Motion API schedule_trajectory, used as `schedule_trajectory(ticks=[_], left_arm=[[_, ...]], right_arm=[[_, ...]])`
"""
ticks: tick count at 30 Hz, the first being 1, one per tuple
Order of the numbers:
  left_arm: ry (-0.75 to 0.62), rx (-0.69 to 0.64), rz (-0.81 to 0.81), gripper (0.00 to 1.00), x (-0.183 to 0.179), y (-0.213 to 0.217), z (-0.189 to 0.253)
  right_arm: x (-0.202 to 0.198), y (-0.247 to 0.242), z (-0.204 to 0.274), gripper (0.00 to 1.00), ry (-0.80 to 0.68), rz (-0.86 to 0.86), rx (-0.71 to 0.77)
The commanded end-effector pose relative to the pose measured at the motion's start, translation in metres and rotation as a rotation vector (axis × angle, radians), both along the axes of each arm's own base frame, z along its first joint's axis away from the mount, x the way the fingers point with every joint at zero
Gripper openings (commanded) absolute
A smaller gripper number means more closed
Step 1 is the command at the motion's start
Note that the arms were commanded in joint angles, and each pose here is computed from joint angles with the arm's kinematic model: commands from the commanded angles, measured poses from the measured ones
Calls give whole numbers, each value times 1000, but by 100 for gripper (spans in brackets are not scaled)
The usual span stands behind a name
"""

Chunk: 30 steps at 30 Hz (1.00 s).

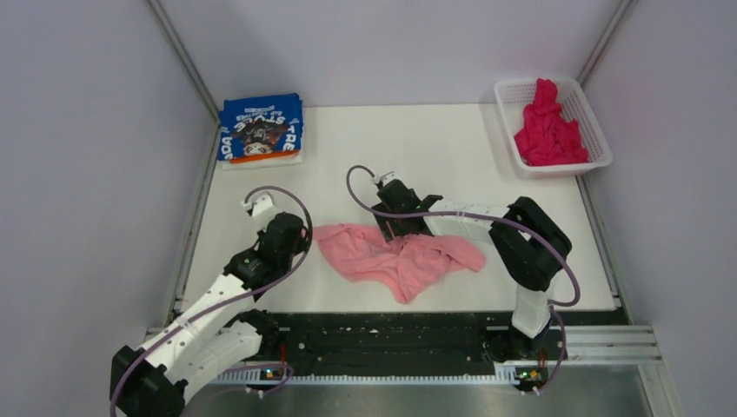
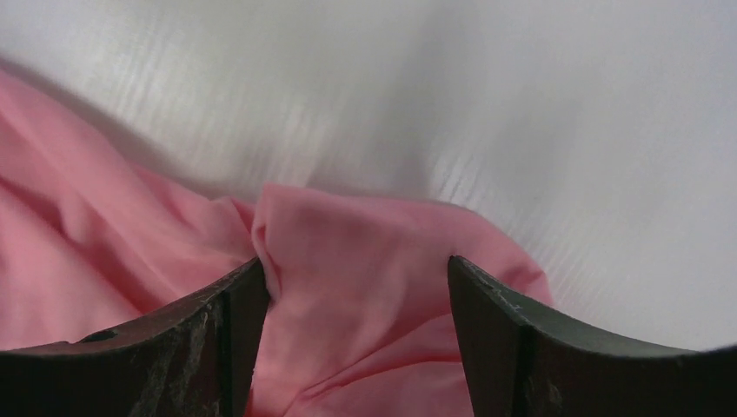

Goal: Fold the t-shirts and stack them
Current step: Flatten out the tshirt

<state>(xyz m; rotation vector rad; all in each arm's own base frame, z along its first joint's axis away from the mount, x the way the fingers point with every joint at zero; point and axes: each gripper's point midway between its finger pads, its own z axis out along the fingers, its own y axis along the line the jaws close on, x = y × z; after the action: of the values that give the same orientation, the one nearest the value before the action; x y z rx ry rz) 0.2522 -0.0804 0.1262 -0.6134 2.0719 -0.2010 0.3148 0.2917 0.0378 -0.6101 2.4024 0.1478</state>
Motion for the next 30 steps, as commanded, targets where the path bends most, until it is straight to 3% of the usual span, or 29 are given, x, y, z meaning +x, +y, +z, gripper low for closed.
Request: schedule_trajectory(ticks=[1,5,12,18,22,25,30], left_arm=[[-23,5,46,0,0,9,3],[-34,18,65,0,1,13,7],[-80,46,114,0,10,21,29],[-211,52,140,0,29,23,86],[-389,37,142,0,38,26,167],[-540,-7,105,0,33,26,231],[-835,-117,-90,0,-4,12,341]], right_arm=[[14,-11,-1,72,-32,-65,-79],[16,-19,-16,67,-18,-89,-122],[31,-23,12,0,-91,-162,-59],[53,-58,115,0,-303,-265,130],[49,-86,209,0,-491,-286,259],[26,-94,284,0,-618,-197,364],[-42,-97,398,0,-754,30,603]])
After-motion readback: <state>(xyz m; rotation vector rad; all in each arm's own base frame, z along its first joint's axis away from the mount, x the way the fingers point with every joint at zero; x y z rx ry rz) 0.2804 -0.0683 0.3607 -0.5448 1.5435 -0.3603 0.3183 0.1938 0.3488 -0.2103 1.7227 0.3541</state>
